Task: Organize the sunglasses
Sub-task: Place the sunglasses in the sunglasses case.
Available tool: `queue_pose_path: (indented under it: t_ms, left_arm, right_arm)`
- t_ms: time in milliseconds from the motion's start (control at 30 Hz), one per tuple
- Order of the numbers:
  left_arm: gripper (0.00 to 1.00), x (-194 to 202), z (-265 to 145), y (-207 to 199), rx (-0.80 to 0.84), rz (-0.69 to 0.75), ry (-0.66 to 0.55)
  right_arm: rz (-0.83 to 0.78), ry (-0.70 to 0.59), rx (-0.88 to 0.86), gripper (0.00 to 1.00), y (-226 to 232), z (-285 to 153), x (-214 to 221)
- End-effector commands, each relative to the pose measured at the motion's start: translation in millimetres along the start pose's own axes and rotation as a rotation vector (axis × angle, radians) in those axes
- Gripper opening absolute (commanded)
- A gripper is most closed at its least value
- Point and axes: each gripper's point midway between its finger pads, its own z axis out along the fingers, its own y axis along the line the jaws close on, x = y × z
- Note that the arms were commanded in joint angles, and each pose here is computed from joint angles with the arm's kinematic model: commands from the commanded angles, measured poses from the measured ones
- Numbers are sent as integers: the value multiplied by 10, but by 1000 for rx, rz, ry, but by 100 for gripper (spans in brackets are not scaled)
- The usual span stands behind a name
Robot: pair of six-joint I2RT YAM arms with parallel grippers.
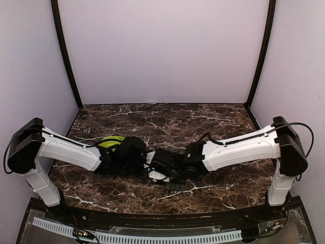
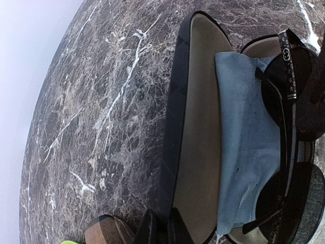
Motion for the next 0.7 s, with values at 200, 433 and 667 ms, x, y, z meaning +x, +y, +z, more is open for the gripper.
queue_pose_path:
  t_ms: [200,433,667]
  left_arm:
    - [0,-119,-73,-108,35,10,-57]
    - [0,-118,-66,-119,41,13,-56]
    - [0,-108,-58,-140,49,12,-54]
  right_arm:
    - [145,-40,167,28,-410,-120,35]
    - [184,-56,207,27,-516,-138,66]
    - [233,-84,241,26,-638,-180,63]
